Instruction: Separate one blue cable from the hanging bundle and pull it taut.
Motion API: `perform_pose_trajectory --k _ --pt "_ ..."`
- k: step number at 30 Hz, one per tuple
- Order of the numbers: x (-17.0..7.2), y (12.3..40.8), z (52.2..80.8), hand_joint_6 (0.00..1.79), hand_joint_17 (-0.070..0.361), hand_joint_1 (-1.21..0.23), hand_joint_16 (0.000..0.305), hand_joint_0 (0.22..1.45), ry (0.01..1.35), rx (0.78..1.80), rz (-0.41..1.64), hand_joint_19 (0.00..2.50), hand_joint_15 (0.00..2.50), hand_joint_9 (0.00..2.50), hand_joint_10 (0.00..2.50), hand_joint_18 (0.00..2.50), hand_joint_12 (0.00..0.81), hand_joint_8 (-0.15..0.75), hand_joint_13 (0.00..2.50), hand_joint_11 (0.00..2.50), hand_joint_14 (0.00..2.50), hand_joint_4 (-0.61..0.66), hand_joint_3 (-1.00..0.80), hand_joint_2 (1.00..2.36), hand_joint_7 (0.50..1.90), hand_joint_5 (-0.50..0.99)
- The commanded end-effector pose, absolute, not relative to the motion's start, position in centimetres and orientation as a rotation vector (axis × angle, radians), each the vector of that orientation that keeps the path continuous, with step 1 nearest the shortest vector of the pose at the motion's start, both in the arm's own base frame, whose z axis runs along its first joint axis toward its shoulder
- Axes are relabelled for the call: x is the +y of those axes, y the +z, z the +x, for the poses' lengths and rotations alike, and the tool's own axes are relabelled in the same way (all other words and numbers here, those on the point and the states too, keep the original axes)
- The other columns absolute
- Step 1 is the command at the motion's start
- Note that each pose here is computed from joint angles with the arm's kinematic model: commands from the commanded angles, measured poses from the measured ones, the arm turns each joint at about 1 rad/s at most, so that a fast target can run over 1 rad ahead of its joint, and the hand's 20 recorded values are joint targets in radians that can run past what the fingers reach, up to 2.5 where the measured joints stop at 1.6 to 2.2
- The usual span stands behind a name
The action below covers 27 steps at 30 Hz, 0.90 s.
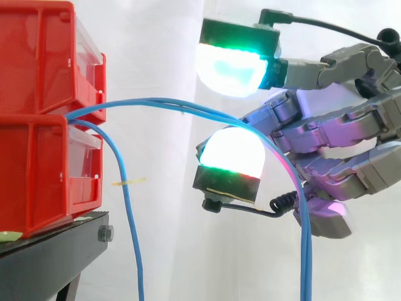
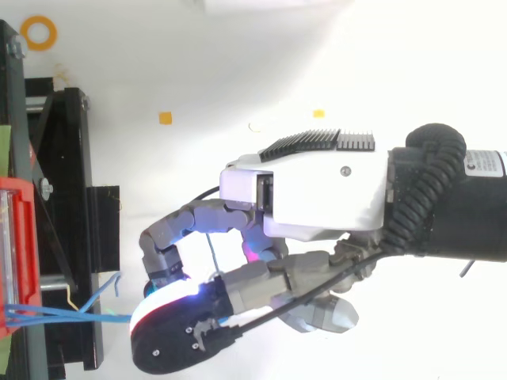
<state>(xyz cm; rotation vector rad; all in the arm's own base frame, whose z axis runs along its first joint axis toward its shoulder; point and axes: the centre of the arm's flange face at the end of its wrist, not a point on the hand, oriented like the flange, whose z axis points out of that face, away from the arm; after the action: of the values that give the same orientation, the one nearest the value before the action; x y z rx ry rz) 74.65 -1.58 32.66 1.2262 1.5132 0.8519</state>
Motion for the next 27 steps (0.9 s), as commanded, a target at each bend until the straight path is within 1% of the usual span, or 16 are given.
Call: perform_pose_trajectory --k 1,2,4,7,11,15,17,19,21,24,25,26,27 --pt "-1.58 32.64 74.63 0.5 0.095 -0.46 0.042 0.67 0.852 1.514 1.226 0.89 1.02 2.38 0.04 1.05 0.303 0.101 1.67 0.93 0.03 0.1 -0.5 1.0 1.32 0.15" --pt "-1.58 32.64 74.63 0.5 0.095 -0.5 0.042 0.69 0.853 1.513 1.227 0.89 1.01 2.39 0.04 1.05 0.306 0.099 1.68 0.94 0.03 0.1 -0.5 1.0 1.33 0.15" --pt "-1.57 32.53 74.66 0.5 0.094 -0.58 0.042 0.71 0.852 1.515 1.228 0.89 1.02 2.39 0.04 1.06 0.308 0.095 1.68 0.95 0.03 0.1 -0.41 1.01 1.33 0.15" --pt "-1.59 32.65 74.63 0.5 0.095 -0.63 0.042 0.73 0.851 1.513 1.227 0.9 1.02 2.39 0.04 1.06 0.309 0.094 1.68 0.96 0.03 0.09 -0.33 1.01 1.32 0.15" --pt "-1.72 32.65 74.63 0.5 0.094 -0.66 0.042 0.75 0.849 1.511 1.228 0.91 1.03 2.39 0.04 1.06 0.313 0.105 1.68 0.94 0.03 0.09 -0.28 1.02 1.33 0.16" --pt "-1.62 32.72 74.65 0.5 0.095 -0.68 0.042 0.74 0.849 1.51 1.227 0.91 1.03 2.38 0.04 1.06 0.318 0.119 1.67 0.97 0.02 0.06 -0.24 1.02 1.33 0.16" --pt "-1.62 32.65 74.63 0.5 0.096 -0.73 0.043 0.73 0.848 1.511 1.228 0.89 1.02 2.38 0.04 1.06 0.318 0.135 1.67 0.97 0.02 0.04 -0.22 1.02 1.32 0.16" --pt "-1.62 32.72 74.65 0.5 0.096 -0.82 0.043 0.72 0.849 1.51 1.227 0.88 1.02 2.38 0.04 1.06 0.313 0.134 1.66 0.97 0.02 0.03 -0.24 1.02 1.32 0.16" --pt "-1.73 32.72 74.65 0.5 0.096 -0.88 0.043 0.71 0.848 1.509 1.228 0.87 1.02 2.37 0.04 1.06 0.315 0.139 1.66 0.98 0.02 0.04 -0.28 1.01 1.32 0.15" --pt "-1.62 32.65 74.63 0.5 0.096 -0.92 0.043 0.71 0.848 1.511 1.228 0.88 1.02 2.38 0.04 1.06 0.311 0.13 1.66 0.97 0.03 0.05 -0.43 1.0 1.31 0.15" --pt "-1.62 32.54 74.66 0.5 0.095 -0.89 0.042 0.66 0.847 1.512 1.229 0.88 1.02 2.38 0.04 1.06 0.311 0.125 1.66 0.96 0.03 0.06 -0.5 1.0 1.31 0.15" --pt "-1.62 32.65 74.63 0.5 0.095 -0.86 0.042 0.65 0.848 1.511 1.228 0.88 1.02 2.38 0.04 1.06 0.309 0.125 1.66 0.97 0.02 0.06 -0.5 1.0 1.31 0.15" --pt "-1.62 32.65 74.63 0.5 0.099 -0.76 0.044 0.57 0.848 1.511 1.228 0.87 1.03 2.39 0.04 1.07 0.316 0.128 1.67 0.97 0.02 0.07 -0.5 1.0 1.31 0.15"
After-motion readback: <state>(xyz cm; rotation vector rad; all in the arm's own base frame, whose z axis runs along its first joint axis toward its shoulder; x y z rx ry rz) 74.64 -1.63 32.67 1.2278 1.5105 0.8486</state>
